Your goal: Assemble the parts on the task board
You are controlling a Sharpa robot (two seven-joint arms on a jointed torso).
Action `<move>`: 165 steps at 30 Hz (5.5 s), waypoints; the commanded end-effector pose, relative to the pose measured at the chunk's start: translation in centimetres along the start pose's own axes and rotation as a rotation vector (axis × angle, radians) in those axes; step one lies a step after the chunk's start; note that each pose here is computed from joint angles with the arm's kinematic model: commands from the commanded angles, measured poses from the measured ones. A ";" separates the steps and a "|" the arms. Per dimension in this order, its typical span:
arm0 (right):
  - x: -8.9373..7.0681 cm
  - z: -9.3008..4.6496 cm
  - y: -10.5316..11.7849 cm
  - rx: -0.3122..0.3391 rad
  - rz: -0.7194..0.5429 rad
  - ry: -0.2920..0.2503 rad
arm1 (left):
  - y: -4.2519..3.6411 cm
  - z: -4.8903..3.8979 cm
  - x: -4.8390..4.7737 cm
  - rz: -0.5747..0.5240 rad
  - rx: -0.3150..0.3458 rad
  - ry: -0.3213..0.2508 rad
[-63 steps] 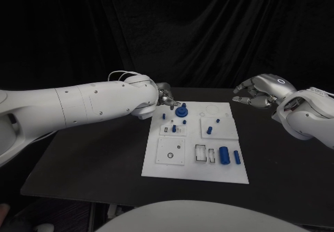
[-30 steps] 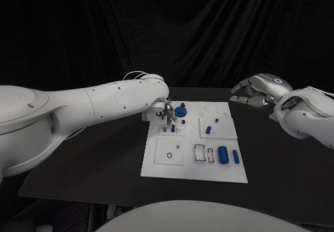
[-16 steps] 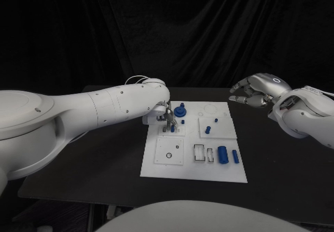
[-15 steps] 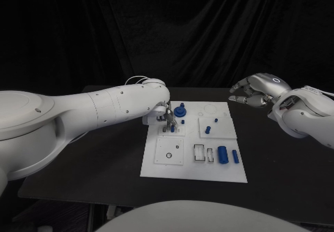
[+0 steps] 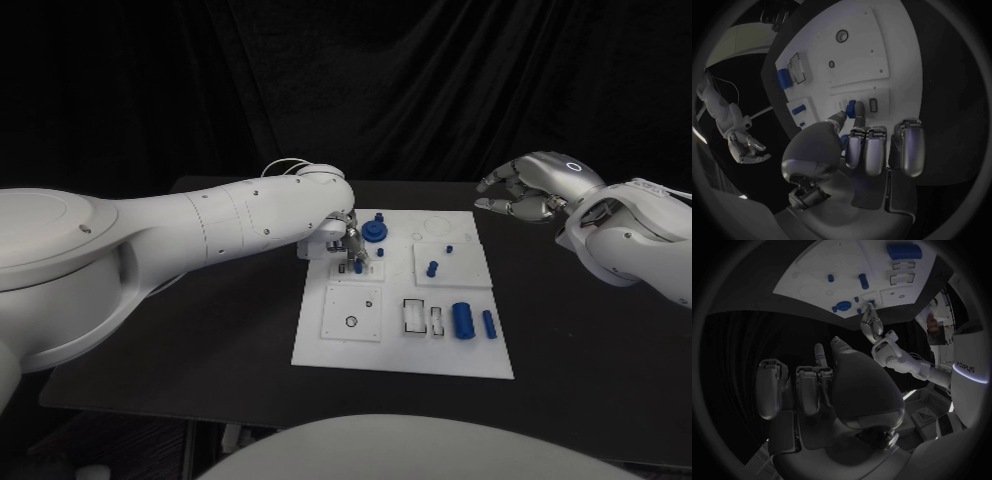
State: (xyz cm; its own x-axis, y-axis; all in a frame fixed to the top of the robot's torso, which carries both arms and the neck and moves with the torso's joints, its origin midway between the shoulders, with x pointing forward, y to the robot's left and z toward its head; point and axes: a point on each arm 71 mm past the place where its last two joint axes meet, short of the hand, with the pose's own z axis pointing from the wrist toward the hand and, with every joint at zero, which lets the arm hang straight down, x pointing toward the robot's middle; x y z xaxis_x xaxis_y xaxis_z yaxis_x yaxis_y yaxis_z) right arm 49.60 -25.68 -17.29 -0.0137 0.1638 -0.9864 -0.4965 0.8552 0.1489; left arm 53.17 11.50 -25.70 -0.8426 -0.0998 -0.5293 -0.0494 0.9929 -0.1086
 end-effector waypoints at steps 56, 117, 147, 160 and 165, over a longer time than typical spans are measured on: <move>0.5 -0.7 -1.1 0.047 -0.003 0.006 | 2.15 -2.77 1.79 -0.201 0.244 -0.371; 1.0 -1.3 -1.0 0.032 0.018 -0.008 | 4.34 0.31 7.35 -0.228 0.276 -0.464; 1.1 -1.4 -1.1 0.040 0.018 0.002 | 4.65 0.59 8.38 -0.224 0.277 -0.435; 1.1 -1.5 -1.2 0.044 0.018 0.004 | 4.87 0.43 8.39 -0.233 0.287 -0.450; 1.1 -1.5 -1.2 0.044 0.018 0.005 | 4.95 0.35 8.40 -0.235 0.291 -0.454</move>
State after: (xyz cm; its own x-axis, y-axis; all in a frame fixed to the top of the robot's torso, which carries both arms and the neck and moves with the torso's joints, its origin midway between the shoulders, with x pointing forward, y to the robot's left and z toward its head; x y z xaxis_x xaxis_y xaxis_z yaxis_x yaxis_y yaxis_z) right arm 48.92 -27.21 -18.61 -0.0254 0.1778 -0.9837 -0.4656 0.8687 0.1691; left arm 46.37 15.61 -30.57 -0.4970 -0.3991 -0.7705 -0.0077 0.8900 -0.4560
